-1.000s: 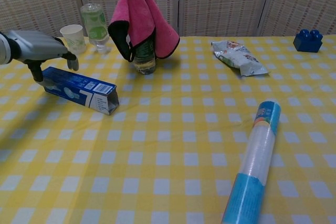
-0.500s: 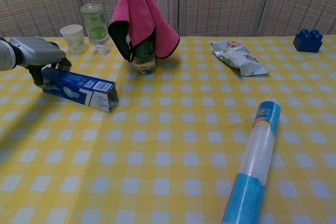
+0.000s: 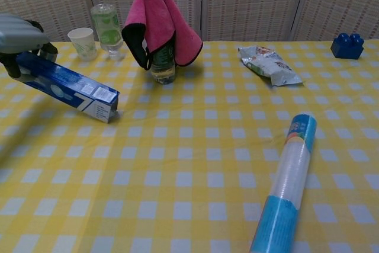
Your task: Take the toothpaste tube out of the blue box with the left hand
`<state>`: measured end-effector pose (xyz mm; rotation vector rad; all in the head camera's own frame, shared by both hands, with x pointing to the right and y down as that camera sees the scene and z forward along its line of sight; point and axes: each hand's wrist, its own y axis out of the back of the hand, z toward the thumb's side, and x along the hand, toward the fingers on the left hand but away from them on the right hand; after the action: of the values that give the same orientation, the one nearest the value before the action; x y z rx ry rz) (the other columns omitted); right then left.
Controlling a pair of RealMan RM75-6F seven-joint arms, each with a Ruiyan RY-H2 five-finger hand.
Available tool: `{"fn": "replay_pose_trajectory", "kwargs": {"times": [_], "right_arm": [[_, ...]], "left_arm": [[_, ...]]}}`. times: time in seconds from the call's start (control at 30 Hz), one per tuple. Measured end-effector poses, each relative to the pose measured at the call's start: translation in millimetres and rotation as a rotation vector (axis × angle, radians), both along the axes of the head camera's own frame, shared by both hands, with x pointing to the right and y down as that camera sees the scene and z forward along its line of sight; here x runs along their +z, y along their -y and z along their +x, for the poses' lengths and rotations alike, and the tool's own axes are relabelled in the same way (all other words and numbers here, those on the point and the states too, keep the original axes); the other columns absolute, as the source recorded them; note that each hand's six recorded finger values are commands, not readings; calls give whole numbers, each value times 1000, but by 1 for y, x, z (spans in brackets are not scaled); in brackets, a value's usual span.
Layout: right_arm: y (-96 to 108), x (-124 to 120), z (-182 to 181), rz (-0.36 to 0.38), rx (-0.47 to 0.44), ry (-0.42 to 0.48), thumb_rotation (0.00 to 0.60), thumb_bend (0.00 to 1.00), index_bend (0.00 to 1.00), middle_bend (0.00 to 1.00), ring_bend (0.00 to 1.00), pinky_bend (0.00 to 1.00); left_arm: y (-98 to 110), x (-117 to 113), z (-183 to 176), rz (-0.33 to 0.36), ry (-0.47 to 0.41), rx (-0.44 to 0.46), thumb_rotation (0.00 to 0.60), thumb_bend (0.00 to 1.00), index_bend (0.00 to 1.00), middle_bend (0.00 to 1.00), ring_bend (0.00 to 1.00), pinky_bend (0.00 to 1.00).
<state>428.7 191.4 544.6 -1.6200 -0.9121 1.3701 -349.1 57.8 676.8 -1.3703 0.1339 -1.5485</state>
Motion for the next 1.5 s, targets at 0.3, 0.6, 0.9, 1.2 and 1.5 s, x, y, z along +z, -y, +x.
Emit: {"fn": "replay_pose_trajectory", "kwargs": {"times": [0.3,0.6,0.9,1.2,1.5], "right_arm": [[-2,-3,-4,13,-10,15,600,337,154,241,171,289],[-5,-8,-4,25,-14,25,600,337,154,241,171,289],[-5,-8,-3,22,-17,30,600,338,154,241,170,289],[-5,-6,-4,19,-24,31,600,339,154,241,171,289],[-5,-4,-6,13,-32,35,600,339,154,241,171,289]], "left_arm": [[-6,-69,-17,125,50,-12,600,357,528,520,355,41],[-10,-113,-40,217,92,-30,600,357,530,522,355,41],[-10,-125,-79,233,176,-96,600,357,533,523,355,41],[-15,-133,-113,233,193,-186,600,357,534,528,357,41],[-26,-136,-86,212,-44,-175,600,357,533,531,358,41]]}}
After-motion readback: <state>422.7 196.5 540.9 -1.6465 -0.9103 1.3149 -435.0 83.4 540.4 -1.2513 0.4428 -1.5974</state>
